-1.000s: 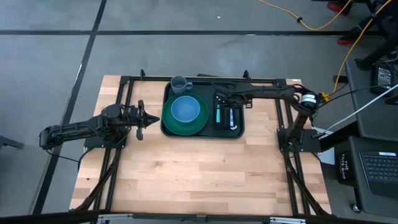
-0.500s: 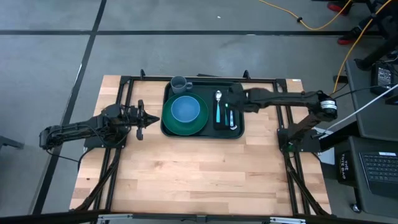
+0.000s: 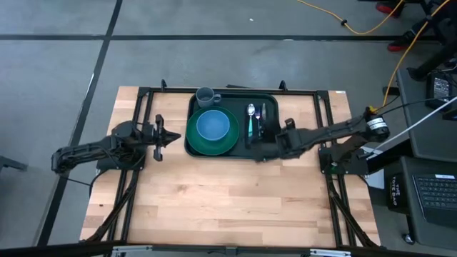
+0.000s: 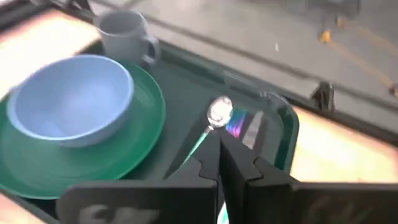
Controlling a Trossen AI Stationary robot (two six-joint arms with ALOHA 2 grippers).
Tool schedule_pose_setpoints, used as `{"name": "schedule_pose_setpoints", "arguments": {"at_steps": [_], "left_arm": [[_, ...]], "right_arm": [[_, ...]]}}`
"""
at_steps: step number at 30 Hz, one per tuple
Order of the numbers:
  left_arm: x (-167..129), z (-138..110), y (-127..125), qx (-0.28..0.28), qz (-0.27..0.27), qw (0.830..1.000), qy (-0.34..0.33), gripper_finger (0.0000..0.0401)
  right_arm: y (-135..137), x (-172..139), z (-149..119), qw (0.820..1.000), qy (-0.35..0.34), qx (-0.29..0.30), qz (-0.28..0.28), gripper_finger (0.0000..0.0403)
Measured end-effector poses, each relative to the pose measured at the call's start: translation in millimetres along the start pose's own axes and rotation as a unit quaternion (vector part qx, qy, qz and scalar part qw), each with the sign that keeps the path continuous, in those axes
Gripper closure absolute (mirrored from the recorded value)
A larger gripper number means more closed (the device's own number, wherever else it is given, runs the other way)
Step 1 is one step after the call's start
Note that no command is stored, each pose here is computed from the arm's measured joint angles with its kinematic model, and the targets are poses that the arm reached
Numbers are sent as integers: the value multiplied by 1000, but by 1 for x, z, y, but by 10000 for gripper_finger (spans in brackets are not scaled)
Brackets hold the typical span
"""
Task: Set up tray
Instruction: Return to Home Position
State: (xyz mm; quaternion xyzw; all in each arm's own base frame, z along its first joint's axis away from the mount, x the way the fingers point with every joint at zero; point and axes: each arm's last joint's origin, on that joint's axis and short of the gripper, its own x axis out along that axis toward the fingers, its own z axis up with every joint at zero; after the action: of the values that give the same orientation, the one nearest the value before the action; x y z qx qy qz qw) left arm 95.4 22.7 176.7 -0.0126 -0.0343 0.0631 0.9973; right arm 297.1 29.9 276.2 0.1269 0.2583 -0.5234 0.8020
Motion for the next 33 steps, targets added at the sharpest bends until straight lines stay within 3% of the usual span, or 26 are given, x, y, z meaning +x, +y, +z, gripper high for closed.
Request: {"name": "schedule_pose_setpoints", "arguments": {"at_steps": [4, 11, 15, 22, 27, 33], "left_arm": [[-1, -1, -1, 6, -1, 1000, -16, 399], [-2, 0, 0, 10, 25, 999, -25, 398], [-2, -1, 0, 10, 26, 999, -22, 399], [-2, -1, 0, 11, 26, 999, -22, 398], [-2, -1, 0, 11, 27, 999, -21, 397], [-2, -2, 0, 10, 27, 999, -13, 400]], "right_arm": [[11, -12, -30, 999, -42, -6, 14, 394], [10, -4, -94, 997, -46, 7, 66, 398], [6, 4, -117, 995, -17, -31, 97, 397], [8, 7, -117, 964, -25, -115, 236, 399], [-10, 24, -113, 934, -77, -123, 326, 400], [-37, 41, -105, 906, -160, -135, 368, 400]]}}
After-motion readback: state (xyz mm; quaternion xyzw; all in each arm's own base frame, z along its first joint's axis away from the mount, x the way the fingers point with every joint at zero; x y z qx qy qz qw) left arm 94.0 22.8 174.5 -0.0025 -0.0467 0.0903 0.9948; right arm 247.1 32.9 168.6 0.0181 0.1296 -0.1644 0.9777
